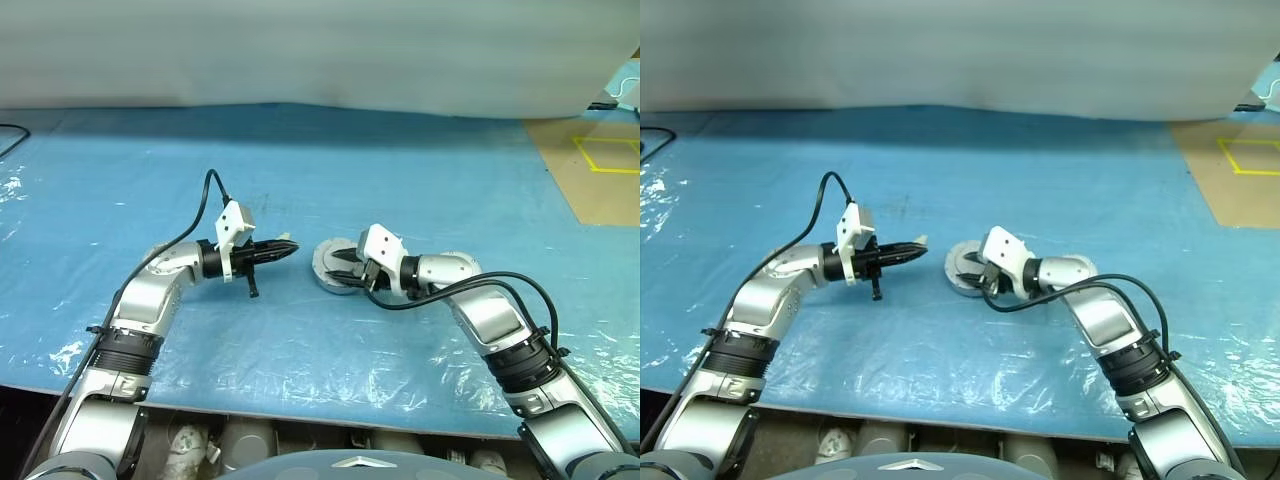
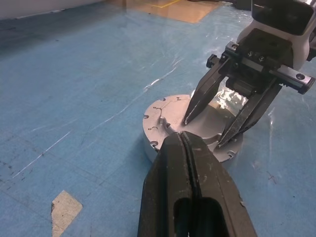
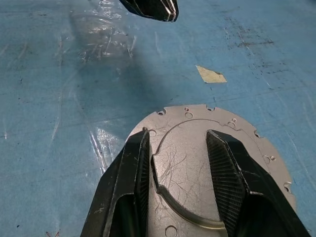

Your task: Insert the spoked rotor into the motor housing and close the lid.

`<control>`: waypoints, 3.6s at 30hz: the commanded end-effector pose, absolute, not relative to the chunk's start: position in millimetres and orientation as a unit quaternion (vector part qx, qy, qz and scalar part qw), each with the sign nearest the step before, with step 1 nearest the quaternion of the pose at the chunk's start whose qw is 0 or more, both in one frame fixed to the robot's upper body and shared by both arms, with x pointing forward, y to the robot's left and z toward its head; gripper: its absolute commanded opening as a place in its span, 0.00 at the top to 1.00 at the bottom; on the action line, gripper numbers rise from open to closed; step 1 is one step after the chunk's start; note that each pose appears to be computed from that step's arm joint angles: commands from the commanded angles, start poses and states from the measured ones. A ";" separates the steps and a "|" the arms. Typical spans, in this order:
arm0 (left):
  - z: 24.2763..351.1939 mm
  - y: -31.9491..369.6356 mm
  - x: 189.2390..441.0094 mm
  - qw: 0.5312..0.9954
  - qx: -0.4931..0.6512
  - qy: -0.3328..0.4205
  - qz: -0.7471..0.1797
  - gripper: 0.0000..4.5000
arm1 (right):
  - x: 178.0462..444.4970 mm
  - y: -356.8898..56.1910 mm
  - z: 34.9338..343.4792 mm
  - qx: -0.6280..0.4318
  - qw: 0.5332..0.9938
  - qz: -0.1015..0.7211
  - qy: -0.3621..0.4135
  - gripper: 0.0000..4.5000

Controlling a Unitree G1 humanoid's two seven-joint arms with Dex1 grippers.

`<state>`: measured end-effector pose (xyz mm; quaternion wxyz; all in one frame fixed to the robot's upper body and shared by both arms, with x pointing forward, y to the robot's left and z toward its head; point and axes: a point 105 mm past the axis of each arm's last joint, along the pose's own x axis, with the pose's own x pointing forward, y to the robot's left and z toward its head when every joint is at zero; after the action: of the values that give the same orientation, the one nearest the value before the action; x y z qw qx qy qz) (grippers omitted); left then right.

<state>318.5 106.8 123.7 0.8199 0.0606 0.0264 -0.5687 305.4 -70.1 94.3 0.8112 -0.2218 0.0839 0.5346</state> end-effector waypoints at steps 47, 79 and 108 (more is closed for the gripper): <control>124.0 104.1 323.9 0.815 0.069 0.006 -0.575 1.00 | 314.2 -81.9 110.6 -0.102 0.854 0.499 0.110 0.29; 125.5 100.9 328.9 0.807 0.077 0.001 -0.586 1.00 | 321.4 -93.8 89.1 -0.137 0.857 0.479 0.131 0.29; 125.8 96.9 326.6 0.804 0.076 -0.001 -0.590 1.00 | 317.5 -101.4 55.2 -0.144 0.858 0.460 0.178 0.29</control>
<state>327.2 101.1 113.7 0.8086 0.0628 0.0231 -0.5846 323.2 -92.8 86.5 0.8632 -0.1321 0.1190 0.4726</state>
